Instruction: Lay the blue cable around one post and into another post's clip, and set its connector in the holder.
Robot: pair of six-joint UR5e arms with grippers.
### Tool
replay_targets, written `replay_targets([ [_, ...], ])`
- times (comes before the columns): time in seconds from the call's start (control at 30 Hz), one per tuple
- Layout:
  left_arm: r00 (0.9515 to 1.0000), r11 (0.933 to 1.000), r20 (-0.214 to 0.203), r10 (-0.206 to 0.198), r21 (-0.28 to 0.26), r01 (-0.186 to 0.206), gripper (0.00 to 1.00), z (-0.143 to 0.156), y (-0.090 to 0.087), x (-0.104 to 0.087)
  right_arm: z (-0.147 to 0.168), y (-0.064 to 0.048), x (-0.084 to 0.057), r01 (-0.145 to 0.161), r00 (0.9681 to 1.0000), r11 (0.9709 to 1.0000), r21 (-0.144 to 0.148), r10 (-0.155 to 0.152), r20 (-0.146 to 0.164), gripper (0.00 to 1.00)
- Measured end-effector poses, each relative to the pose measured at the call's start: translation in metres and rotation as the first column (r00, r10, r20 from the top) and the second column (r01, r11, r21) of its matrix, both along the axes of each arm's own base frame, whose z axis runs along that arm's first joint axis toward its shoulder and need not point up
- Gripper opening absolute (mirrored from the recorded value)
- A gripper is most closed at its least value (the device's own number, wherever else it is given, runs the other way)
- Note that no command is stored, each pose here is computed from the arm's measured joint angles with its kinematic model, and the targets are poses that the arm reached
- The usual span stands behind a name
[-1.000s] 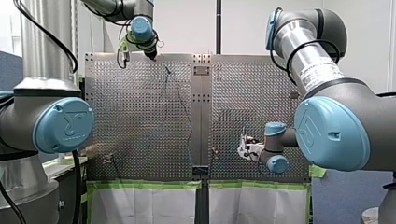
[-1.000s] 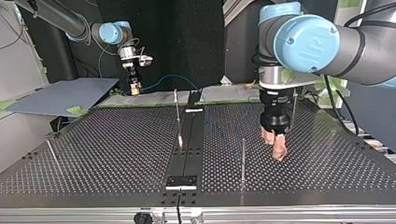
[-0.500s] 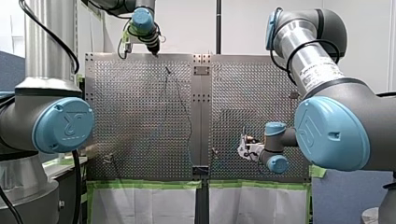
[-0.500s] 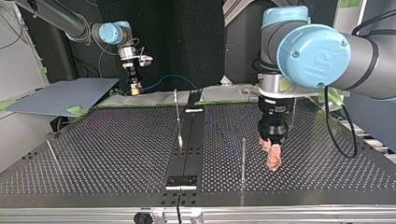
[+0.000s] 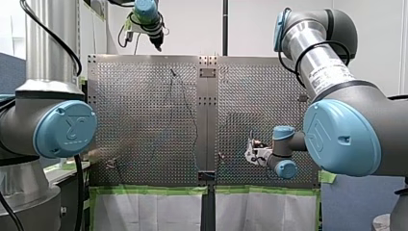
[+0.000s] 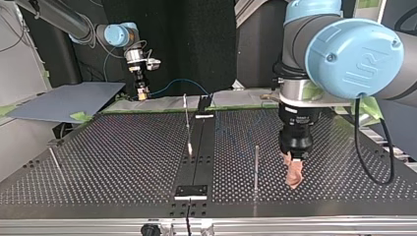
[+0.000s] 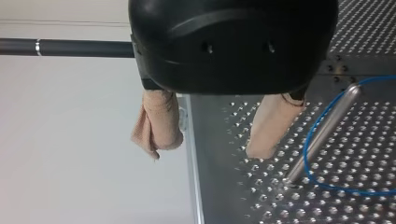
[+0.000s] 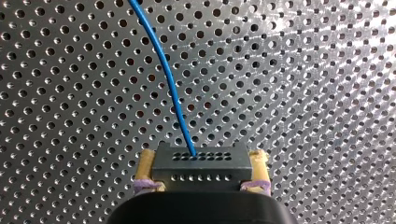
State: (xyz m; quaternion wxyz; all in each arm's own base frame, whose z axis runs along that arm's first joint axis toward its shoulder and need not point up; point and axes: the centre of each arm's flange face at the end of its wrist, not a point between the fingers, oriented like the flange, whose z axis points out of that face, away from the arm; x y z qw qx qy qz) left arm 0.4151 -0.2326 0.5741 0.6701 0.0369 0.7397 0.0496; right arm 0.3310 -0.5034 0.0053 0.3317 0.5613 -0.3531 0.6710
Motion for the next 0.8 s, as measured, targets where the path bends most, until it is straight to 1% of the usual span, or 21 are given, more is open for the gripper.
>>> replay_targets([
  [0.23, 0.9985, 0.9999, -0.054, -0.001, 0.017, 0.002, 1.00, -0.004, 0.001, -0.007, 0.000, 0.000, 0.000, 0.000, 1.0000, 1.0000, 0.000, 0.000, 0.000, 0.00],
  [0.47, 0.9942, 0.9994, -0.107, -0.001, 0.033, 0.004, 1.00, -0.008, 0.003, -0.013, 0.000, 0.000, 0.000, 0.000, 1.0000, 1.0000, 0.000, 0.000, 0.000, 0.00],
  [0.57, 0.9913, 0.9992, -0.131, -0.001, 0.040, 0.006, 1.00, -0.009, 0.003, -0.016, 0.000, 0.000, 0.000, 0.000, 1.0000, 1.0000, 0.000, 0.000, -0.001, 0.00],
  [0.8, 0.9818, 0.9983, -0.190, 0.000, 0.057, 0.011, 1.00, -0.013, 0.005, -0.024, 0.000, 0.000, 0.000, 0.000, 1.0000, 1.0000, 0.000, 0.000, -0.001, 0.00],
])
